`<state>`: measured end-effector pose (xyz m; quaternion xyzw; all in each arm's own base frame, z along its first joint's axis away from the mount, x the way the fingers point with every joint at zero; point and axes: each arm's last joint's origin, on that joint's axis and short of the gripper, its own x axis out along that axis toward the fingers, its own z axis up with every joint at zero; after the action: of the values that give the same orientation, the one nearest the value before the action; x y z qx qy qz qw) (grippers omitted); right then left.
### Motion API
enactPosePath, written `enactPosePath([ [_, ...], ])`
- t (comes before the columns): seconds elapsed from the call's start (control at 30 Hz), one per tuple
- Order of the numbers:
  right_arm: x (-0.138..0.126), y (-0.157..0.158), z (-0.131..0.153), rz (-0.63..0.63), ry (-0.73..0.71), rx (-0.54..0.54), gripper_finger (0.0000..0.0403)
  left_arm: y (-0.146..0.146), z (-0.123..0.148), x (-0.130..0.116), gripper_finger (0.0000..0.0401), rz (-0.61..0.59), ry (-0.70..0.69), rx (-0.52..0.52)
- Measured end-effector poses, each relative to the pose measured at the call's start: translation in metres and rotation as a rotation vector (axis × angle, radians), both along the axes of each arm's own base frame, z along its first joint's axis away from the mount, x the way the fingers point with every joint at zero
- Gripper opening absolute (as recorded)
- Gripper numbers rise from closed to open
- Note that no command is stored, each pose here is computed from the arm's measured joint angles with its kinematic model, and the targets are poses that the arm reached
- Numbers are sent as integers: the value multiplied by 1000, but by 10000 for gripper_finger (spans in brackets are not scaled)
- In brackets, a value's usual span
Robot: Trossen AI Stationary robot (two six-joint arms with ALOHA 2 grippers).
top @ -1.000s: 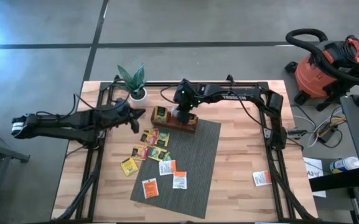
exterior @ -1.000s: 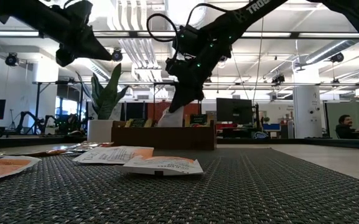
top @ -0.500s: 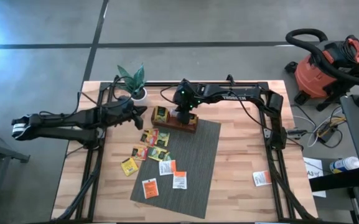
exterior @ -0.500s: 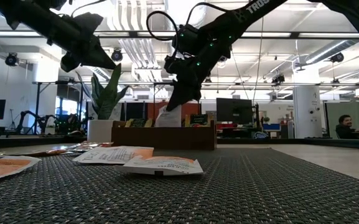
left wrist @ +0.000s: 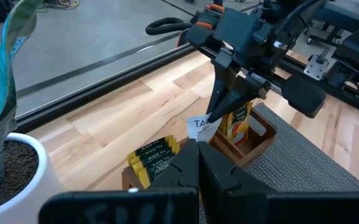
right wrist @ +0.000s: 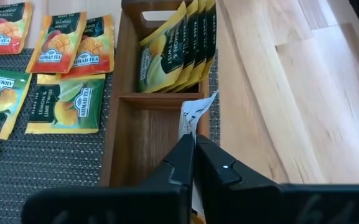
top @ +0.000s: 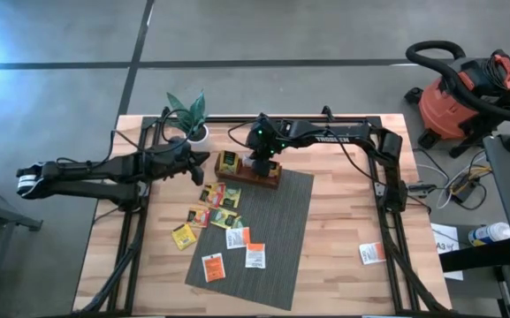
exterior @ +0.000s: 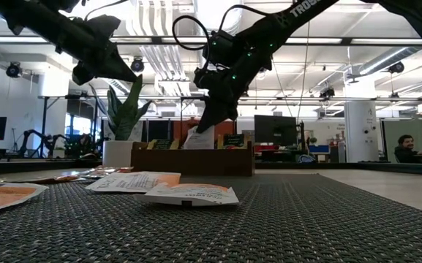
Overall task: Pick & Place Tea
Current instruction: Put the white tea bag into the middle compartment of the wooden organizer
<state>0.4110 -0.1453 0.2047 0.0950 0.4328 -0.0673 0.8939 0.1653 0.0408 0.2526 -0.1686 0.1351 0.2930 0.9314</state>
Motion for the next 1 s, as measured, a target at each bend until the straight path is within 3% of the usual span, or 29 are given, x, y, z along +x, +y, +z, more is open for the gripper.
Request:
enactPosePath([
  [0.6, -1, 0, 3, -15, 14, -10, 120, -2, -2, 0, 0, -65, 21, -30],
  [1.0, -10, 2, 60, -54, -84, -119, 148, -5, -18, -8, 0, -123, 198, -100],
])
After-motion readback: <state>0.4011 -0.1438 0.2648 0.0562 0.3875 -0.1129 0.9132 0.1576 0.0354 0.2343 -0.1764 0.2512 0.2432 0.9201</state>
